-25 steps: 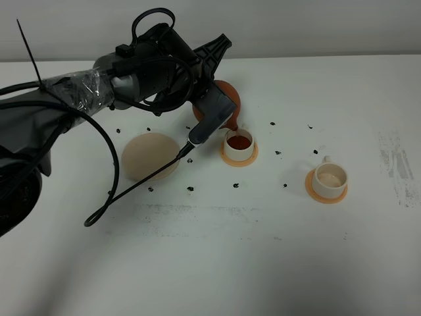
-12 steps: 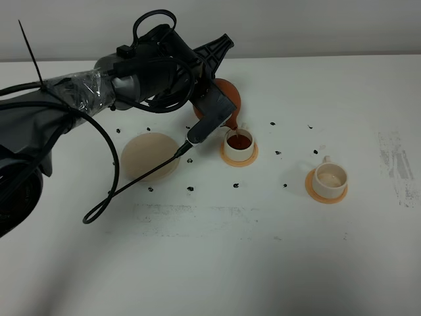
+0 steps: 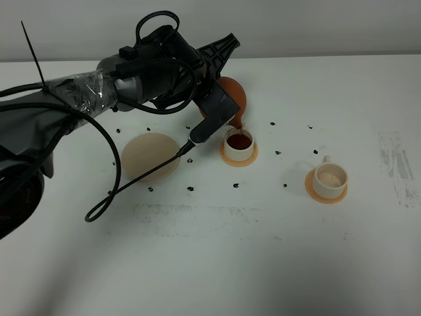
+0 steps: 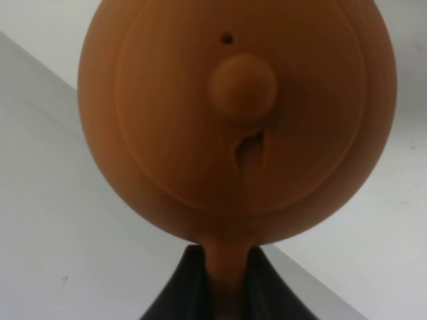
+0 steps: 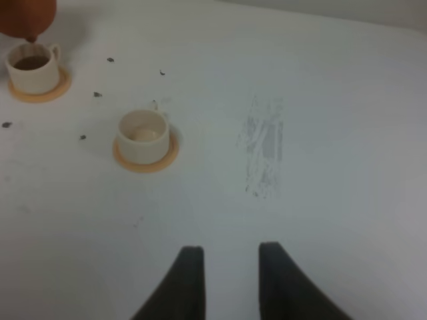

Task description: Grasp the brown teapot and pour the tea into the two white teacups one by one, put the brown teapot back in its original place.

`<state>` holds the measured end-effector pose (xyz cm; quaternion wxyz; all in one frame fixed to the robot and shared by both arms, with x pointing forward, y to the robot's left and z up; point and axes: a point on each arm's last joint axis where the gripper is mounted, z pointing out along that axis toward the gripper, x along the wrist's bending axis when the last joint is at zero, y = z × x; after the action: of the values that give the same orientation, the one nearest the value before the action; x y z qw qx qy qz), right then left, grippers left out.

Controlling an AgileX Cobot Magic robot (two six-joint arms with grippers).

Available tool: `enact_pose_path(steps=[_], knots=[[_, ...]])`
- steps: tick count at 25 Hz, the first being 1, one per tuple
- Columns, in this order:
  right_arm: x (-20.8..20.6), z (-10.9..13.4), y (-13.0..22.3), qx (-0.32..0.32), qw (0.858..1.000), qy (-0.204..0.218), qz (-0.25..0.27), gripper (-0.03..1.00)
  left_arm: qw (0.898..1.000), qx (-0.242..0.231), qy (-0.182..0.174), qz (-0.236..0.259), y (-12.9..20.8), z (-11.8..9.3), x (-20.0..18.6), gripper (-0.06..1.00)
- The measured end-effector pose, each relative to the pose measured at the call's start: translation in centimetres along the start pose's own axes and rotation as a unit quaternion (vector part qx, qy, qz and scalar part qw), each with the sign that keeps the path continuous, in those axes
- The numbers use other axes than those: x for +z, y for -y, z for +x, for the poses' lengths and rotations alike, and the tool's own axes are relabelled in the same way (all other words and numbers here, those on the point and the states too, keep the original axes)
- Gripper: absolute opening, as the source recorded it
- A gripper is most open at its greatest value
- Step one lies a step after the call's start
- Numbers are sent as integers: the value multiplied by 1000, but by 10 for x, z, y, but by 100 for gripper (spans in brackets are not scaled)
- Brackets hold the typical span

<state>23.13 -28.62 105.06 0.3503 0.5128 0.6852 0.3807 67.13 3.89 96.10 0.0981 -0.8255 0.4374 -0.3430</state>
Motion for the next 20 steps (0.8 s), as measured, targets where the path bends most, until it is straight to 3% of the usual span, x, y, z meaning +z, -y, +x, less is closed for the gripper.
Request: enact_pose_path(steps=[20], knots=[[0,0,0,0,1000,0,0,22,1000,9,-1,0,0,0,0,13]])
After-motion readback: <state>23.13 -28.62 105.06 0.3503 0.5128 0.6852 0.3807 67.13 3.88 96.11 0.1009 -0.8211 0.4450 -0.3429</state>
